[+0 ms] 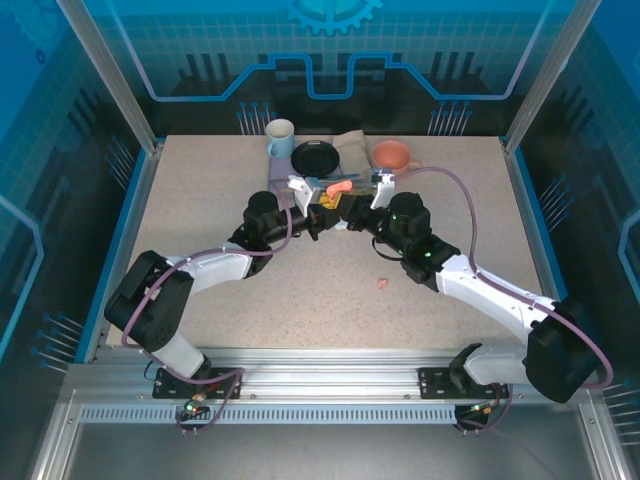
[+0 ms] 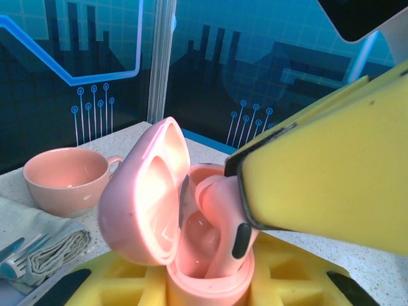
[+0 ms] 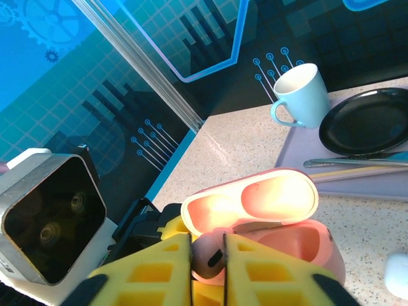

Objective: Insert wireless bluetooth earbuds into charging case

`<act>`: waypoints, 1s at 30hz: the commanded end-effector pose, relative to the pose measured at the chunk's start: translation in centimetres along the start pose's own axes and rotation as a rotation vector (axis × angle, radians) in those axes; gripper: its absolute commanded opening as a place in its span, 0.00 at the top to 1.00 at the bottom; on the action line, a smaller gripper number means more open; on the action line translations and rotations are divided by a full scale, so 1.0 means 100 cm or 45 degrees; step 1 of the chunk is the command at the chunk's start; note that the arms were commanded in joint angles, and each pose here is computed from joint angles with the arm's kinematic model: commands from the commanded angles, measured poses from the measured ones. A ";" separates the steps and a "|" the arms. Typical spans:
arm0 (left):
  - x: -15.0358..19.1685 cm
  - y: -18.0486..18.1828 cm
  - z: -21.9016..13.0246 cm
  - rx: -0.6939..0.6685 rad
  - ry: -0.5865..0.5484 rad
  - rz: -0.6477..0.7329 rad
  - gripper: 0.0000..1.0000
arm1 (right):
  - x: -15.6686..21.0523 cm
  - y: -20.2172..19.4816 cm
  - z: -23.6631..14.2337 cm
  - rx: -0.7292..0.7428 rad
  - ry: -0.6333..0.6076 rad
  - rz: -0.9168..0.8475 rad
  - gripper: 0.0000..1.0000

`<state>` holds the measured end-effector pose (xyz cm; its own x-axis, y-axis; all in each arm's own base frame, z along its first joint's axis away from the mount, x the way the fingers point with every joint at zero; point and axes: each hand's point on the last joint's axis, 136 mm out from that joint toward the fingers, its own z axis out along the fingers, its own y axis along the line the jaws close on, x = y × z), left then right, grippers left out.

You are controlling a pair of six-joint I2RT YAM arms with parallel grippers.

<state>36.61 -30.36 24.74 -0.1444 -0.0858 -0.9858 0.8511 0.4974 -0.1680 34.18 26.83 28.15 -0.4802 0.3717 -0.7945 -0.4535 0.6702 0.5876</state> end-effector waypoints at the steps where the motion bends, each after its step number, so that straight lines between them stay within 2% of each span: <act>1: -0.035 -0.014 0.000 0.055 -0.103 0.076 1.00 | 0.003 -0.003 0.002 0.006 0.041 -0.006 0.73; 5: -0.033 -0.013 -0.001 0.054 -0.097 0.075 1.00 | 0.002 -0.002 0.000 0.015 0.046 0.000 0.63; 7: -0.031 -0.013 -0.001 0.052 -0.094 0.074 1.00 | -0.012 0.007 -0.002 -0.001 0.013 0.000 0.59; 14: -0.031 -0.013 -0.002 0.047 -0.106 0.069 1.00 | -0.017 0.007 -0.005 0.017 0.023 0.007 0.54; 24: -0.031 -0.012 -0.002 0.047 -0.118 0.043 1.00 | -0.019 0.005 0.001 0.022 0.025 0.053 0.53; 30: -0.032 -0.015 -0.001 0.059 -0.138 0.034 1.00 | -0.018 0.003 0.006 0.037 0.035 0.070 0.59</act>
<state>36.75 -30.25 25.44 -0.1392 -0.1161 -0.9834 0.8469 0.5008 -0.1790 34.67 26.90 29.56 -0.5161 0.3817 -0.7668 -0.4240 0.6640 0.6159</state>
